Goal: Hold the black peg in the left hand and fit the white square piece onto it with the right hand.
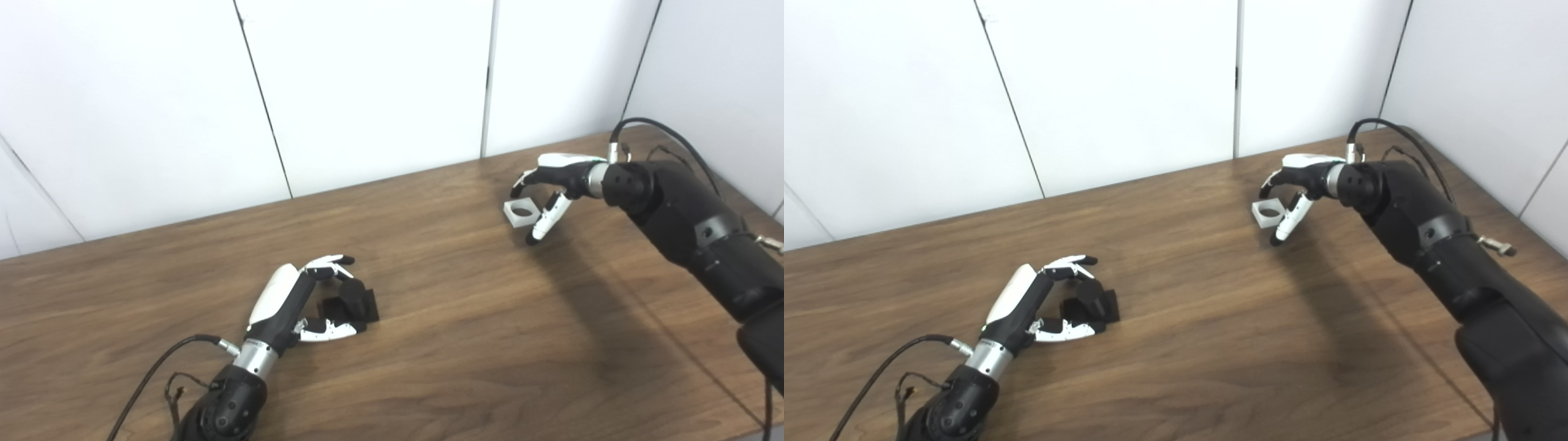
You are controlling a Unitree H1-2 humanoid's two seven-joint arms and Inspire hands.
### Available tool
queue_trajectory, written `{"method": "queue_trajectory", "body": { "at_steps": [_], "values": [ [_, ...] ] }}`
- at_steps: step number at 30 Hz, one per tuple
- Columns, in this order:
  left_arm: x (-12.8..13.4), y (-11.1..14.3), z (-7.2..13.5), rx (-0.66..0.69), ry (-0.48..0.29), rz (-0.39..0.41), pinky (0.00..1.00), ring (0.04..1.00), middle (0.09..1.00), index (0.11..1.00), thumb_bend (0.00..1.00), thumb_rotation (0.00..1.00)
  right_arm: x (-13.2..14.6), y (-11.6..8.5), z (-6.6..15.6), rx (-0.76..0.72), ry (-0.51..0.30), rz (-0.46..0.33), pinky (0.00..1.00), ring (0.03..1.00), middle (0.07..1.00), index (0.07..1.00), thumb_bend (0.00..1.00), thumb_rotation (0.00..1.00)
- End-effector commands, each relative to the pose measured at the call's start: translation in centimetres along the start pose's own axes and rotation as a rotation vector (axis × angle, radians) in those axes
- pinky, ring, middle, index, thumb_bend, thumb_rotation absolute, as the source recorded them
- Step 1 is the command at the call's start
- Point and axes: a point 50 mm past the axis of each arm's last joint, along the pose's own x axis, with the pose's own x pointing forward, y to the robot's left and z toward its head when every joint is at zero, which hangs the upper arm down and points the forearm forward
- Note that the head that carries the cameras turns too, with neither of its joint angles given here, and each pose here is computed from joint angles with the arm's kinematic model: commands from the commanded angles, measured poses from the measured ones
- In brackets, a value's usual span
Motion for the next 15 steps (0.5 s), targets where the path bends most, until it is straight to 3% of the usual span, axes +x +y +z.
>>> {"method": "queue_trajectory", "body": {
  "at_steps": [1,15],
  "values": [
    [-2.1,-1.4,-1.7,-0.008,0.075,-0.059,0.75,0.851,0.824,0.491,0.52,0.07,-0.4,-2.9,0.5,-0.032,-0.028,-0.096,1.0,0.991,0.959,0.813,0.88,0.32],
    [-2.3,-1.5,-1.5,-0.018,0.072,-0.053,0.77,0.861,0.821,0.49,0.52,0.07,0.0,-1.9,0.4,-0.027,-0.042,-0.114,0.99,0.968,0.929,0.78,0.82,0.32]
  ]
}}
